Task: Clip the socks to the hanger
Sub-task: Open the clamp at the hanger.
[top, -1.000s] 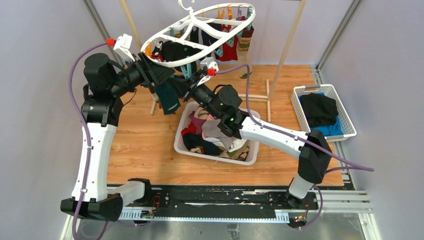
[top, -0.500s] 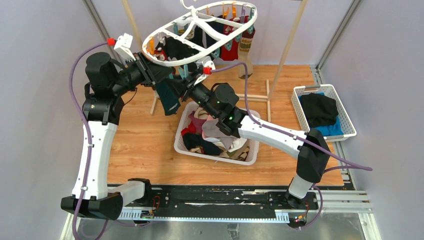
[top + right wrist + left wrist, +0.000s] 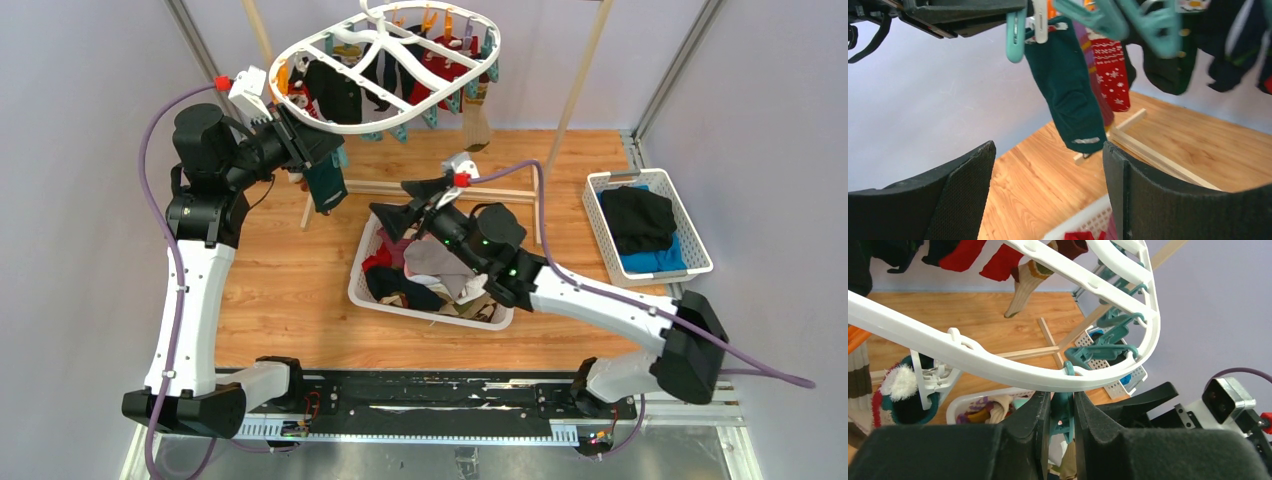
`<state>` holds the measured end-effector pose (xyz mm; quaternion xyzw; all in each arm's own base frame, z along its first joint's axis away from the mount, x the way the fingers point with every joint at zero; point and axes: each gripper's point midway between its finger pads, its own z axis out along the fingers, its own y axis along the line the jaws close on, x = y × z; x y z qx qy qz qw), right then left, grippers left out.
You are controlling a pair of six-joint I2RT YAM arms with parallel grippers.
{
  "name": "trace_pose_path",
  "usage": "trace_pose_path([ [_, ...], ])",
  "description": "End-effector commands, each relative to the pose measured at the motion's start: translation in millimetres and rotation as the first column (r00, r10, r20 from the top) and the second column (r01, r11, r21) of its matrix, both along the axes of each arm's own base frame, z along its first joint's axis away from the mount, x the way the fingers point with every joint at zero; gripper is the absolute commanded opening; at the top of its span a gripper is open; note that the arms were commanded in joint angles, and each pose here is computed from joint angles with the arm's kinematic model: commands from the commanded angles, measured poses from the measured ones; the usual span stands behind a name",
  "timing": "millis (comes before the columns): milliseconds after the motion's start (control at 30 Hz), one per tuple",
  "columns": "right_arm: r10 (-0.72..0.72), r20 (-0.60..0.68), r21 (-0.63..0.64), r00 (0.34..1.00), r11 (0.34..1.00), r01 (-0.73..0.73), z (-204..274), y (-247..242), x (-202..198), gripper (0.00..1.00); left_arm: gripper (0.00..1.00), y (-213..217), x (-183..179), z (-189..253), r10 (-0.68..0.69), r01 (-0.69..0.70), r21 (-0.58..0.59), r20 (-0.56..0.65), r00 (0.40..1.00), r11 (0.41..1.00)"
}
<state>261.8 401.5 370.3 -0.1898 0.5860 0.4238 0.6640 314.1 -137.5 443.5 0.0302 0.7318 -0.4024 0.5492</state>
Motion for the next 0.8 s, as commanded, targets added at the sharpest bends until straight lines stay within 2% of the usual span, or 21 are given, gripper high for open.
trace_pose_path([
  [0,-0.081,-0.046,-0.091,0.996,0.993,0.077,-27.3,-34.9,2.3,0.78,0.15,0.7,-4.0,12.4,0.003,-0.003,0.017,0.05,0.999,1.0],
  [133,-0.07,-0.094,-0.277,0.993,0.96,0.041,-77.0,-43.0,-5.6,0.77,0.15,0.8,-5.6,12.9,0.0,-0.001,0.02,0.049,0.999,1.0],
  [333,-0.042,-0.169,-0.528,0.985,0.847,-0.054,-146.4,-49.0,-16.0,0.77,0.15,0.8,-8.4,12.3,-0.001,0.0,0.021,0.047,0.999,1.0],
  [400,-0.098,-0.185,-0.6,0.978,0.799,-0.033,-169.2,-57.4,-10.4,0.77,0.15,0.7,-8.4,11.8,-0.002,0.001,0.021,0.046,0.999,1.0],
  [567,-0.199,-0.169,-0.692,0.965,0.721,0.028,-193.5,-80.0,-2.4,0.78,0.14,1.1,-8.8,9.7,-0.001,0.0,0.027,0.043,0.999,1.0],
  [700,-0.354,-0.192,-0.763,0.915,0.64,0.087,-214.7,-123.8,-4.3,0.8,0.14,0.9,-9.0,9.1,-0.004,0.003,0.031,0.042,0.999,1.0],
  [767,-0.398,-0.241,-0.761,0.885,0.644,0.082,-221.9,-142.7,-8.1,0.81,0.14,0.1,-8.8,7.9,-0.01,0.009,0.029,0.038,0.999,1.0],
])
